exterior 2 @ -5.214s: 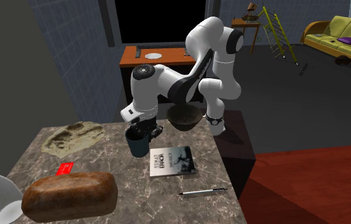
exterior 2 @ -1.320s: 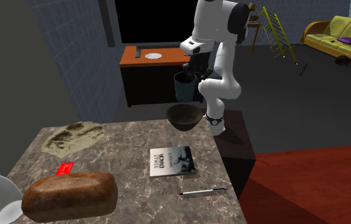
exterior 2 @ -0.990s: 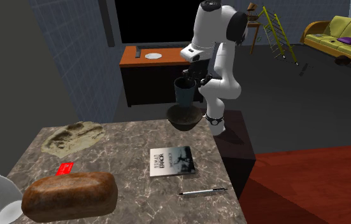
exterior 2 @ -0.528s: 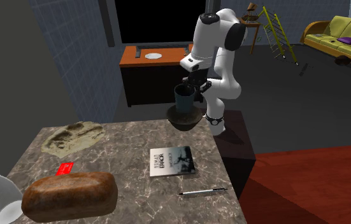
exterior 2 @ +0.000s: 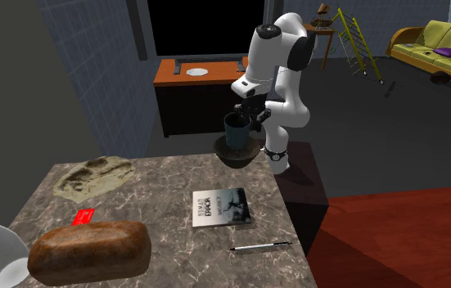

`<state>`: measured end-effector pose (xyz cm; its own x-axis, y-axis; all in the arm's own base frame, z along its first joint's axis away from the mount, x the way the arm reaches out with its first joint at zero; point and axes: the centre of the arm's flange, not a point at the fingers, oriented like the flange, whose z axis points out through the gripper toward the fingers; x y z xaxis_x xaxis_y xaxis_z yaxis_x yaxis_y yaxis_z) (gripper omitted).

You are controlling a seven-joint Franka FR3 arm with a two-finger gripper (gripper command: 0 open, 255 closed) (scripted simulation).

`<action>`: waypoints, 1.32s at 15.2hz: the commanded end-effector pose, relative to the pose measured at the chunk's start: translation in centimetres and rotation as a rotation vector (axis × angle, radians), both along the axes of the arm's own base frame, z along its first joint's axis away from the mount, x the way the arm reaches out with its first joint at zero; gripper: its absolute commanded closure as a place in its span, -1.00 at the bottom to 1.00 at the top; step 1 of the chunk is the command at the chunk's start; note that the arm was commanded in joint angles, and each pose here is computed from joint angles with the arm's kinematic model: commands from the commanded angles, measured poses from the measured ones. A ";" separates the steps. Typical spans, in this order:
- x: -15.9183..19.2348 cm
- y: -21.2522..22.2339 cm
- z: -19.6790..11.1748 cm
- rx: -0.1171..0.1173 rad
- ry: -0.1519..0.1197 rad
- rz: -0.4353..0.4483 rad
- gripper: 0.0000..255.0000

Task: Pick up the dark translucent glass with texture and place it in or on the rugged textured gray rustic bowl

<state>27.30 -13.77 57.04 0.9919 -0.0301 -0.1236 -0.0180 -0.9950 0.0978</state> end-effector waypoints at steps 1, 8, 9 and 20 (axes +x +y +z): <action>0.0 0.0 0.0 0.000 0.000 0.000 1.00; 0.0 0.0 0.0 0.000 0.000 0.000 -1.00; 0.2 0.1 1.3 0.000 0.000 0.000 -1.00; 0.6 0.5 4.9 0.000 0.000 0.000 -1.00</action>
<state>27.92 -13.30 61.98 0.9919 -0.0301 -0.1231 -0.0180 -0.9950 0.0980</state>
